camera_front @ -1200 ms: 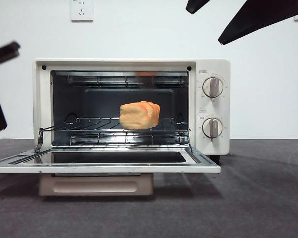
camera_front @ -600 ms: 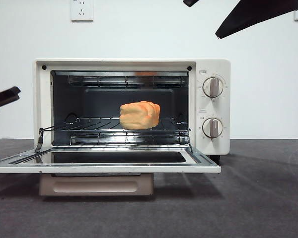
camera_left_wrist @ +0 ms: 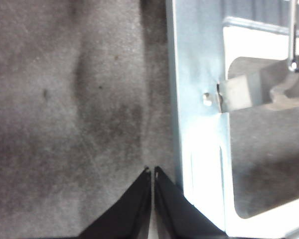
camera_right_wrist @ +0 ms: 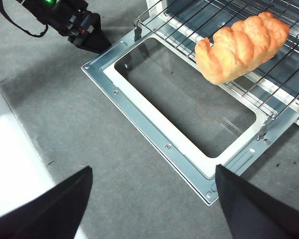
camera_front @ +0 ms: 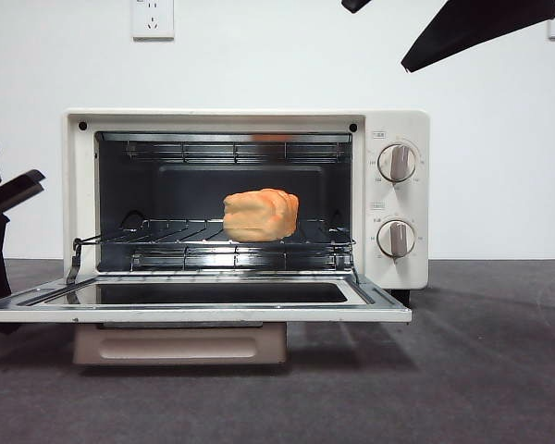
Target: The left arm flap open the oven, the right arm pick bread and place it into oven, the left arm flap close the oven
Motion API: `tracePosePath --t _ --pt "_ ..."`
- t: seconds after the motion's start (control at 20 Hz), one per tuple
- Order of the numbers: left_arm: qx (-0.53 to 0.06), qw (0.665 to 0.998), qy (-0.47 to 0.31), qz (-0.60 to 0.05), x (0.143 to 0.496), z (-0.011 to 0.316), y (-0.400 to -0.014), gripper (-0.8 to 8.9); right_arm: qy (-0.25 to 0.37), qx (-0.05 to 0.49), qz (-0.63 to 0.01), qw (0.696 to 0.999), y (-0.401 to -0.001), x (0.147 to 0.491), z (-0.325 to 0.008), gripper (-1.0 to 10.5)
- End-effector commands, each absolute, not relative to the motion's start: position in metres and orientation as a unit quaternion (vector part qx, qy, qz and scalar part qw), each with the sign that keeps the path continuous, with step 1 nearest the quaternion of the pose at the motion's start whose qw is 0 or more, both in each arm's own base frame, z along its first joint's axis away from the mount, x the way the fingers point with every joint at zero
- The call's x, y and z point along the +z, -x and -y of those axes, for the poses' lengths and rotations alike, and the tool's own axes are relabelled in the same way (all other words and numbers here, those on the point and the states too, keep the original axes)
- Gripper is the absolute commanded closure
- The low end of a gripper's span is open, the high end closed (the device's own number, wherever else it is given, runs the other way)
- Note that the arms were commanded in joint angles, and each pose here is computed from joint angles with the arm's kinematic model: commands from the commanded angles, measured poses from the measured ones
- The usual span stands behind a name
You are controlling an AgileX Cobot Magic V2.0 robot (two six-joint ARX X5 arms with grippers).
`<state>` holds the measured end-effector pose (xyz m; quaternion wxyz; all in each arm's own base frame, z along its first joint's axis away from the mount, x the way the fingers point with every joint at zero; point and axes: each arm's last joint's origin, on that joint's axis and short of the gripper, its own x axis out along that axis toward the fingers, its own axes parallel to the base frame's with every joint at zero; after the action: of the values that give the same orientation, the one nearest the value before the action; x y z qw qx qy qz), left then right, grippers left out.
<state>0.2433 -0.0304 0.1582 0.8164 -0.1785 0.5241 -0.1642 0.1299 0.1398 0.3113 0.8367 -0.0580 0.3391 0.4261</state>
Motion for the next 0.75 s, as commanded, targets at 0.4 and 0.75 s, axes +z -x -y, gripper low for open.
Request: tracePosePath --t 0.4,0.75 --pt "-0.273 0.778 0.275 -0.495 0.162 0.017 -0.246 7.98 0.059 0.430 -0.331 0.838 -0.130 0.314 -0.142 5.6" --pt "-0.287 0.775 0.294 -0.479 0.164 0.013 -0.249 7.98 0.056 0.429 -0.332 0.838 -0.130 0.314 -0.142 5.6"
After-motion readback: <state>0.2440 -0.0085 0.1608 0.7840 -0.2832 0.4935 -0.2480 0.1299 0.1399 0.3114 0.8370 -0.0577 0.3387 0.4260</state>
